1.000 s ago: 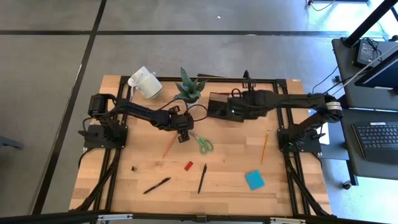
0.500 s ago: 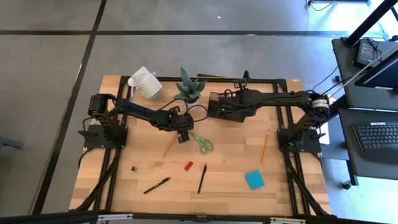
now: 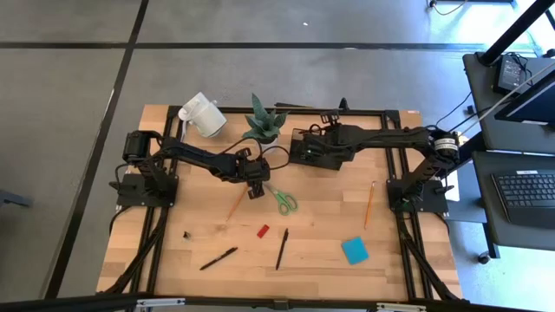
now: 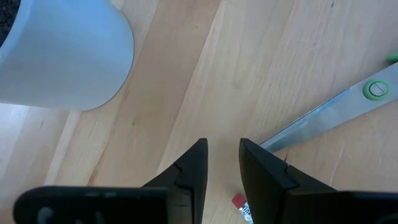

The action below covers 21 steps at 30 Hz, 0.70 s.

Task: Pick and place office supplies into organizer
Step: Put the top black pen into the desk organizer

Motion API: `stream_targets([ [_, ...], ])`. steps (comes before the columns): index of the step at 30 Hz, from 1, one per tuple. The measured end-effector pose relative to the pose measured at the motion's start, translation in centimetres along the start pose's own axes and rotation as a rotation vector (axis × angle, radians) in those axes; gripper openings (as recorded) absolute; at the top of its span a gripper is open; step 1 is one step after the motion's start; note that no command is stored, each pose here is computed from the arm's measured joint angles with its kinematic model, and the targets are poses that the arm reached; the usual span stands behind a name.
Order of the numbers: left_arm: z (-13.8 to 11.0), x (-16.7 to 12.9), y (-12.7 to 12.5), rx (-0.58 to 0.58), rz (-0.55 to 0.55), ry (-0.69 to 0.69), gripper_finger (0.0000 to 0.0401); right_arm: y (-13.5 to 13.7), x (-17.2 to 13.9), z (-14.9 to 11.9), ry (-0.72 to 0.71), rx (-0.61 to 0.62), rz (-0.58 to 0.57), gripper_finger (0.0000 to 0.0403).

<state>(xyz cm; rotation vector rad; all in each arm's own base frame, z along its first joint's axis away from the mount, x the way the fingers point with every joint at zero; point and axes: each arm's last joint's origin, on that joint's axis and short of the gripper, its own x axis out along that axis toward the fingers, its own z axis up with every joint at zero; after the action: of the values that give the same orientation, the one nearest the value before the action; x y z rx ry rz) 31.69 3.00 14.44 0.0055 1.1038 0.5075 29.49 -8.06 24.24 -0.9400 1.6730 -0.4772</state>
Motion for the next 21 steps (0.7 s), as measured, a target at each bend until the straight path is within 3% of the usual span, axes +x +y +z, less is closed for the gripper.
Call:
stream_targets([
  [8, 0.0, 0.0, 0.0, -0.001, 0.0, -0.002, 0.0086, 1.5, 1.9, 2.3, 0.033, -0.109, 0.036, 0.0006],
  [14, 0.0, 0.0, 0.0, -0.001, 0.0, -0.003, 0.0086, 1.8, 2.4, 3.1, 0.028, -0.112, 0.028, 0.0006],
  [21, 0.1, 0.0, 0.0, -0.002, -0.001, -0.003, 0.0086, 1.8, 2.5, 3.0, 0.028, -0.137, 0.033, 0.0063],
])
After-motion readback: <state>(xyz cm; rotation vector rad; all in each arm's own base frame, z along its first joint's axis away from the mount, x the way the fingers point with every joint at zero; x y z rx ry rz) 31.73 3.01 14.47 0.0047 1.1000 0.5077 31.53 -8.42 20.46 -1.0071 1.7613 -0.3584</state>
